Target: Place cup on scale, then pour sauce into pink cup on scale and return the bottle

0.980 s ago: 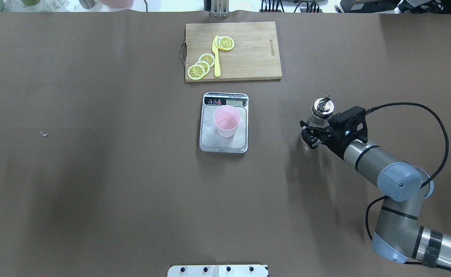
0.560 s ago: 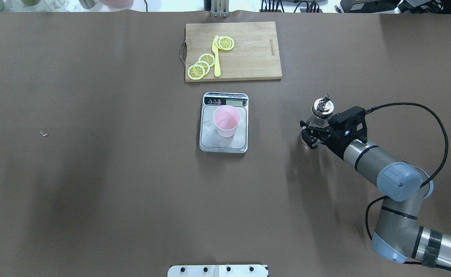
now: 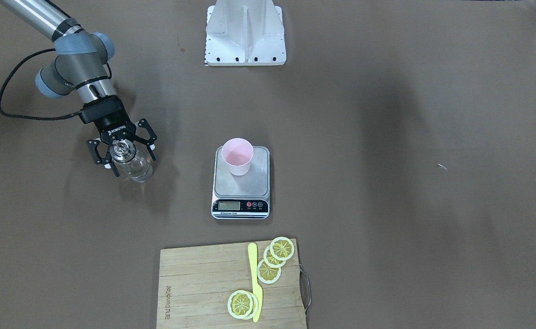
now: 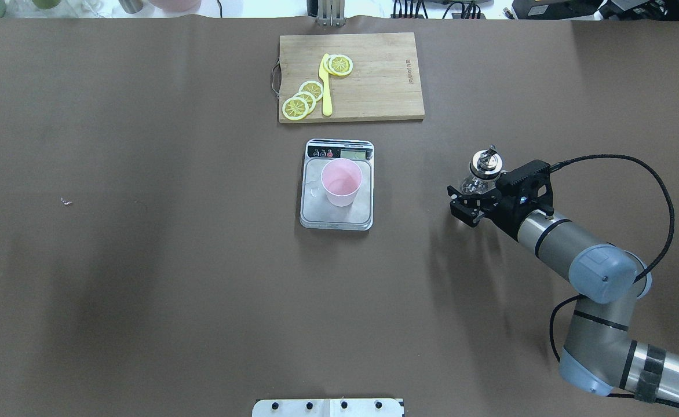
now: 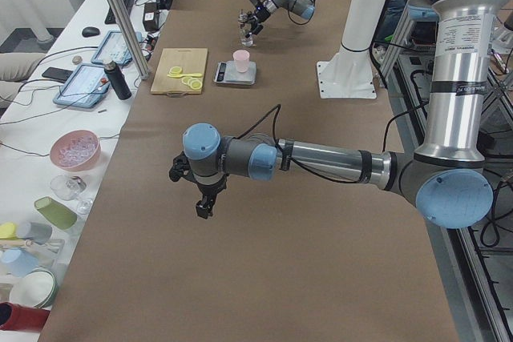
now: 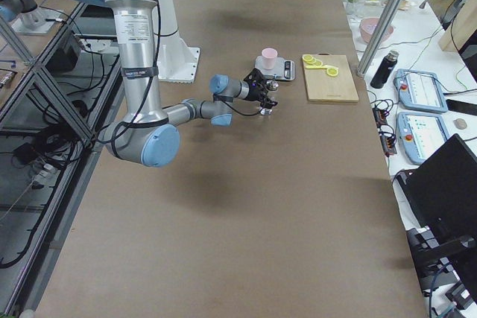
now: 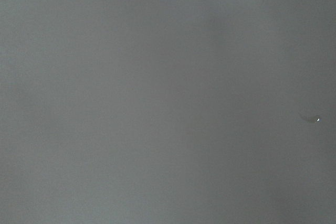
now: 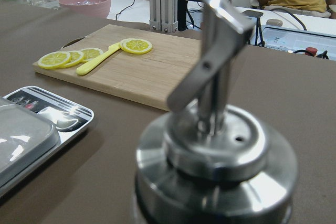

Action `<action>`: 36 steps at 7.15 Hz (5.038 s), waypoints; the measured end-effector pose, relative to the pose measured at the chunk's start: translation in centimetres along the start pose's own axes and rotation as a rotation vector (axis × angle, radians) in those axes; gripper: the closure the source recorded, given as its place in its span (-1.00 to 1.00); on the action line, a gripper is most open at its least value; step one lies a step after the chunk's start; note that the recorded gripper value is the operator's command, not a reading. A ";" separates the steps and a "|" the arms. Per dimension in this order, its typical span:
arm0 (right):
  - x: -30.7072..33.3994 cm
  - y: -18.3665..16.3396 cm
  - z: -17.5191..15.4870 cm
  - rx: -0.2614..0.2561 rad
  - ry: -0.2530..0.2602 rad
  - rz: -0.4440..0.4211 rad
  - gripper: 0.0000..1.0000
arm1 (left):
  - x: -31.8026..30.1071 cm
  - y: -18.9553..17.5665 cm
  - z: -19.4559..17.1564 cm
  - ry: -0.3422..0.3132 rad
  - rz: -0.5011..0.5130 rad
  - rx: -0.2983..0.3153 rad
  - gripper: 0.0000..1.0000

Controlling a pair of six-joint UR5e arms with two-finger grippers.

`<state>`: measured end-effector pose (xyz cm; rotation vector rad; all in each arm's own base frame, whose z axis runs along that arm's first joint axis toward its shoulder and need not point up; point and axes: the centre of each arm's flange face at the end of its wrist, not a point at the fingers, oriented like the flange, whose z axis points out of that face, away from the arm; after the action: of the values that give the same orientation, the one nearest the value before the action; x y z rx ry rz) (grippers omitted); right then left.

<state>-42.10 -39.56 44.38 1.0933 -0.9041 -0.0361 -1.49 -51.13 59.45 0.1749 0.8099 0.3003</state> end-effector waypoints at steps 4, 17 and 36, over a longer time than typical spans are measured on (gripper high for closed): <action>0.7 0.4 -0.5 0.003 0.003 0.002 -0.98 | 0.2 -0.1 -0.3 -0.003 -0.011 0.005 -1.00; 1.8 6.7 -5.8 0.005 0.002 -0.020 -0.98 | 0.2 -0.1 -0.4 -0.006 -0.016 0.007 -1.00; 34.1 -4.9 -10.9 -0.313 0.111 0.148 -1.00 | -0.5 -0.2 -1.4 -0.011 -0.024 0.026 -1.00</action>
<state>-10.82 -48.86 59.84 0.7293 -0.8444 0.0059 -2.77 -51.46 58.78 0.1909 0.8050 0.2662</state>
